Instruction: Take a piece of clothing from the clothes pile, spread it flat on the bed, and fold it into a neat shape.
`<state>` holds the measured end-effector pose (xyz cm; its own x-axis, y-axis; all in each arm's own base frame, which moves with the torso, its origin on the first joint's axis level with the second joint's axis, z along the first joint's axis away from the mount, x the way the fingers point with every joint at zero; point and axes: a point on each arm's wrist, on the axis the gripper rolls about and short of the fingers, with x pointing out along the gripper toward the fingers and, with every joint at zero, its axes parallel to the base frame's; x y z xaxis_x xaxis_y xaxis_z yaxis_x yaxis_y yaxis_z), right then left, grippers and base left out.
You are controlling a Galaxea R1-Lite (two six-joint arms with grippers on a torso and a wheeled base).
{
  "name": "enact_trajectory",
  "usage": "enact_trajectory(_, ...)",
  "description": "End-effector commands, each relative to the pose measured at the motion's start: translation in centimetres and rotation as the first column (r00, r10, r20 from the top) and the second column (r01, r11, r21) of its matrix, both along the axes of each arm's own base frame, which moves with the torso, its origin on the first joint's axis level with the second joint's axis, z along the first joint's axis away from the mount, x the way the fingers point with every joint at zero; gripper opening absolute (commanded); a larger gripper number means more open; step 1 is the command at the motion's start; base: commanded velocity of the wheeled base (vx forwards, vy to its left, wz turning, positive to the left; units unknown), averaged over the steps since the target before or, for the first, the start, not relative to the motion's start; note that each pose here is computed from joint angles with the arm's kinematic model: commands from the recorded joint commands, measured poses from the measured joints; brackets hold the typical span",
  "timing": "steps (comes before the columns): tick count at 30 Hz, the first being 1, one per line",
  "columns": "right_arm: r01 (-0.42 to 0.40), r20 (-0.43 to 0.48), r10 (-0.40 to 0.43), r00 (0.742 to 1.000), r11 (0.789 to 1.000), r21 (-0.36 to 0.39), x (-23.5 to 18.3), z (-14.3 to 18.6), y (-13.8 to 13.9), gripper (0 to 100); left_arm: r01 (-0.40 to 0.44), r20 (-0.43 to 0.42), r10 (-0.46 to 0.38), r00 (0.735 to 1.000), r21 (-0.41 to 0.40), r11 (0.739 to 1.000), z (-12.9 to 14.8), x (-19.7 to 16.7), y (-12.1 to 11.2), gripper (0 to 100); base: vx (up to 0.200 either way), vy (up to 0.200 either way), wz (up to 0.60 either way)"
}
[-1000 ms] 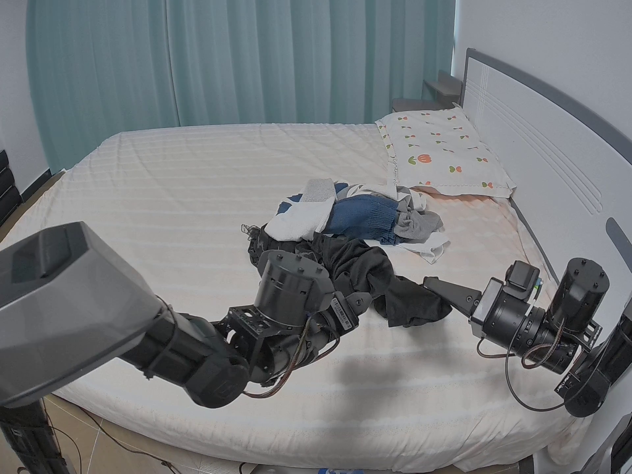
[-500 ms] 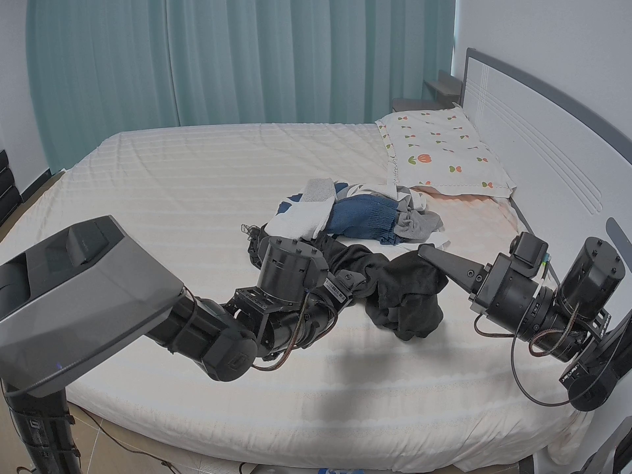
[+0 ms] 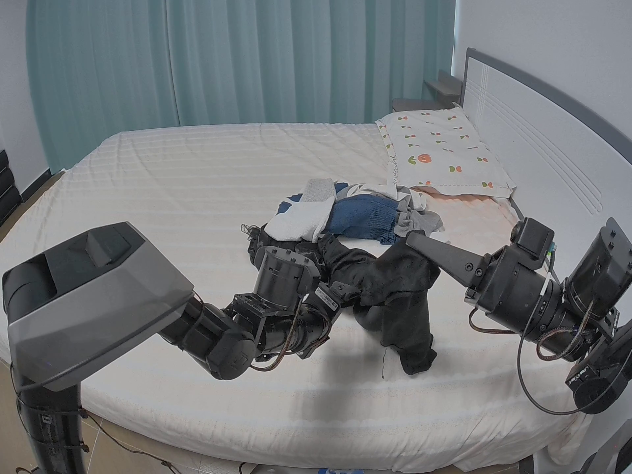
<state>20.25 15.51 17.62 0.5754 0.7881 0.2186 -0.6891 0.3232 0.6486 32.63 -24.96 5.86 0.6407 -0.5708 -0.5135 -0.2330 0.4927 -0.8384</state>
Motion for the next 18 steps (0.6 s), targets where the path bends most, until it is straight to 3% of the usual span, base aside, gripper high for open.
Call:
enact_trajectory(1,-0.034,0.04,0.033,0.999,0.999,0.018,-0.9,1.1,0.5,0,-0.038,-0.024,0.038,0.999,-0.003,0.999,-1.2,1.1,0.7,100,0.0,0.0,0.0)
enact_trajectory(8,-0.055,0.071,0.052,0.996,0.998,0.028,-2.0,2.1,0.2,0,-0.135,-0.037,0.133,0.99,-0.055,0.989,-1.0,3.3,2.7,100,0.0,0.0,0.0)
enact_trajectory(18,-0.132,0.007,0.132,0.991,0.991,-0.021,-4.0,0.4,0.8,0,-0.124,-0.045,0.12,0.992,-0.086,0.989,-0.7,3.6,2.3,100,0.0,0.0,0.0)
